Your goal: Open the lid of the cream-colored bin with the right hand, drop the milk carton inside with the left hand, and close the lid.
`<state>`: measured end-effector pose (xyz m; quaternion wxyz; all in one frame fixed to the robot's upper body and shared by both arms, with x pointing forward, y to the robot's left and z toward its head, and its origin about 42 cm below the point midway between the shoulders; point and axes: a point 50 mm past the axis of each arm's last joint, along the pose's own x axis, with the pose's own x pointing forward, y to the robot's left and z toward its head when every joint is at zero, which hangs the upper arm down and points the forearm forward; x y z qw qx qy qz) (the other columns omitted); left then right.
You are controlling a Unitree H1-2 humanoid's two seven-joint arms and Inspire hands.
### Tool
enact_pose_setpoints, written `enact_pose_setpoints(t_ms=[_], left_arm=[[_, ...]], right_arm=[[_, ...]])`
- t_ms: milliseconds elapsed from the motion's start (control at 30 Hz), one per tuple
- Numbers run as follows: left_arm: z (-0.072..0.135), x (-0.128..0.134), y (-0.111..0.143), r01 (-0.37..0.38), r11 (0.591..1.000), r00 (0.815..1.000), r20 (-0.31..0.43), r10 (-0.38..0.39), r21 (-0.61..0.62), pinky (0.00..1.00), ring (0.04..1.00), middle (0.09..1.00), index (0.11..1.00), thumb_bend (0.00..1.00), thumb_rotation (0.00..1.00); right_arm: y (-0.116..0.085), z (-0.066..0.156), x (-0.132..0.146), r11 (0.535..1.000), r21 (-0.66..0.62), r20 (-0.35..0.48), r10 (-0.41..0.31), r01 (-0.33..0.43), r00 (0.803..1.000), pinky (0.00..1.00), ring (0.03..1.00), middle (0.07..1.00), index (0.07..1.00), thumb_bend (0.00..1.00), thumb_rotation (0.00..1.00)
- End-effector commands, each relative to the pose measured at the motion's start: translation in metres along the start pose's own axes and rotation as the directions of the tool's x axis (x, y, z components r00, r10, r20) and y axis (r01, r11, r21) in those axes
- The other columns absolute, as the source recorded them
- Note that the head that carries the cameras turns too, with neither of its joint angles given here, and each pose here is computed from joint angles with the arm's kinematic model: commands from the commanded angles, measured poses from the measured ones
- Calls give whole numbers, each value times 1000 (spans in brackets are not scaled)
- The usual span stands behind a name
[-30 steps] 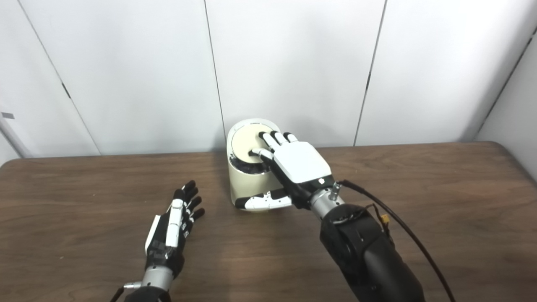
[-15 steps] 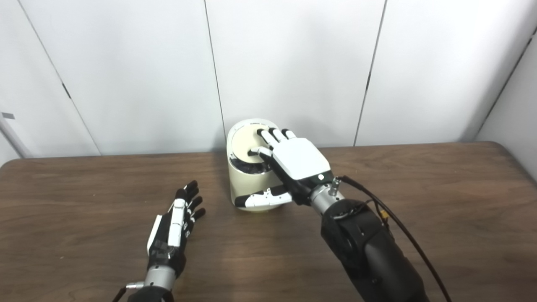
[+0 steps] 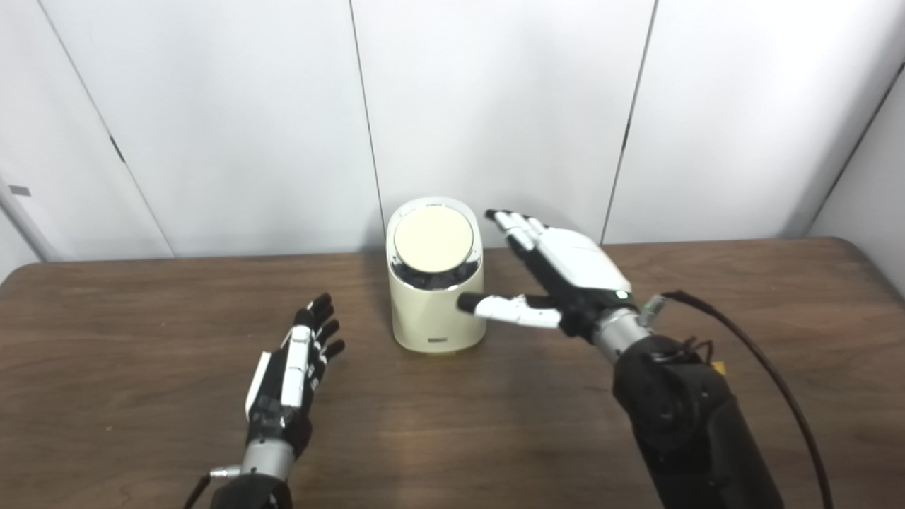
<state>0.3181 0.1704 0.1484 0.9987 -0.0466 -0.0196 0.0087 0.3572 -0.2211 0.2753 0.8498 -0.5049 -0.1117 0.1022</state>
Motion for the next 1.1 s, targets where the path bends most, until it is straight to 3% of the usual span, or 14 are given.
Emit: enact_pose_setpoints(t_ms=[0,267,467,567,667,767,1067], left_arm=[[24,9,1,8,1000,995,98,-11,27,899,939,952,953,627,951],[22,12,17,21,995,995,97,-31,102,947,941,950,946,584,965],[16,-5,42,27,991,993,110,-42,131,951,935,948,953,576,956],[14,-14,56,22,992,991,132,-38,124,956,938,949,957,580,933],[15,-25,70,7,992,989,145,-25,127,949,951,955,972,554,912],[14,-37,84,-18,989,989,148,-3,144,948,946,954,974,511,961],[-4,-63,96,-66,988,988,149,44,143,938,938,942,957,519,938]], right_arm=[[-11,-4,-1,997,45,2,-62,61,998,978,1000,1000,1000,629,972],[25,-47,-29,961,256,-134,-75,108,988,958,1000,1000,1000,621,999],[54,-59,-46,869,400,-177,-238,290,955,866,923,947,934,568,1000],[58,-63,-54,824,458,-197,-271,333,942,839,903,927,919,574,1000],[60,-70,-62,770,535,-214,-274,347,938,824,906,934,925,606,1000],[62,-81,-71,723,597,-222,-269,349,937,889,951,957,938,607,1000],[73,-95,-100,688,629,-238,-272,361,933,899,951,956,940,648,1000]])
